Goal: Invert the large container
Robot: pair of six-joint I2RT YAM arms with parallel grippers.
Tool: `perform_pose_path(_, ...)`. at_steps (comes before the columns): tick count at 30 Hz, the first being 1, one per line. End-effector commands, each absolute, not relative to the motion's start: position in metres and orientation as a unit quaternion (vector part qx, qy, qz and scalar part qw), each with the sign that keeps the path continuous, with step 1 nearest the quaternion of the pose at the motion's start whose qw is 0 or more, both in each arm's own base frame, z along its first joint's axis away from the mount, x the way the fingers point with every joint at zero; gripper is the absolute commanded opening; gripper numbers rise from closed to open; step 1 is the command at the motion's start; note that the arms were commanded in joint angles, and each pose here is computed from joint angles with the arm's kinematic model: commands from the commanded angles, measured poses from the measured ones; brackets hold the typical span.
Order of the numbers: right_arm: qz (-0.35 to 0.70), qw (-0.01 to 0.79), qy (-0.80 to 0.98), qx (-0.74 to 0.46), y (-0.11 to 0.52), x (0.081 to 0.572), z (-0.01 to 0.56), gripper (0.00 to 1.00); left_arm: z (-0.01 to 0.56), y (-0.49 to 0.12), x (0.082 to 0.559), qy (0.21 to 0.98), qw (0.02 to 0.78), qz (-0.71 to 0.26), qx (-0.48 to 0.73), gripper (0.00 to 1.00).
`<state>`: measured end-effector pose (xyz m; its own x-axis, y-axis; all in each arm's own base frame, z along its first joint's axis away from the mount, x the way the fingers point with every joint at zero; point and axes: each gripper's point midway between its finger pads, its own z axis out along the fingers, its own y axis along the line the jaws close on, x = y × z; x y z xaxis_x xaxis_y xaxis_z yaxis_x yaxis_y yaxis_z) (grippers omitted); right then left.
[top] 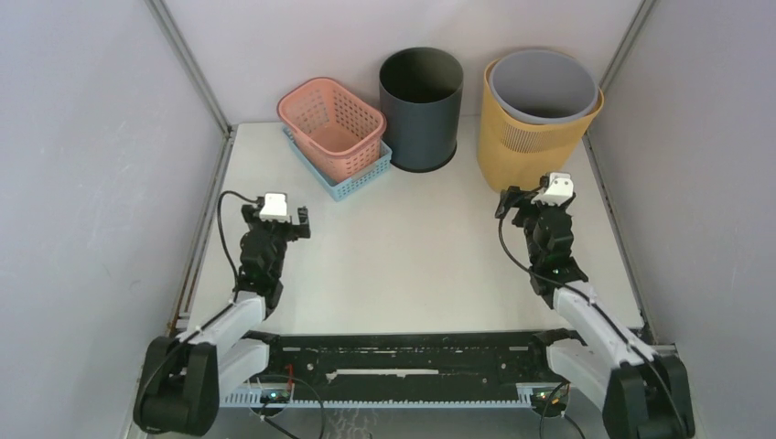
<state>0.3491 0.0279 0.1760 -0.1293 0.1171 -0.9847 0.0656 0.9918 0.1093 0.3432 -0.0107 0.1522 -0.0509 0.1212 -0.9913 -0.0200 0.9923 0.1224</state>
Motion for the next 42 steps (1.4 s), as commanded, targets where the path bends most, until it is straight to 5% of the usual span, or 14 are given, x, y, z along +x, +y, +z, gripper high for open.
perform_pose_path(1,0.044,0.643,0.761,0.076,0.046,0.325,0.201,1.00,0.191,-0.044,0.343,0.701,0.706,0.040,0.092,1.00)
perform_pose_path(9,0.211,0.663,0.717,0.049,0.083,0.278,0.291,1.00,0.282,-0.059,0.325,0.640,0.757,-0.102,-0.080,1.00)
perform_pose_path(14,0.273,0.674,0.676,0.116,0.065,0.265,0.329,1.00,0.339,-0.078,0.313,0.629,0.752,-0.180,-0.080,1.00)
perform_pose_path(25,0.242,0.631,0.730,0.106,0.067,0.335,0.397,1.00,0.437,-0.131,0.319,0.602,0.696,-0.385,-0.064,1.00)
perform_pose_path(29,0.193,0.635,0.734,0.142,0.047,0.362,0.416,1.00,0.421,-0.134,0.328,0.616,0.644,-0.445,-0.084,1.00)
perform_pose_path(42,0.099,0.588,0.789,0.146,0.021,0.438,0.376,0.79,0.273,-0.130,0.349,0.748,0.551,-0.333,-0.158,1.00)
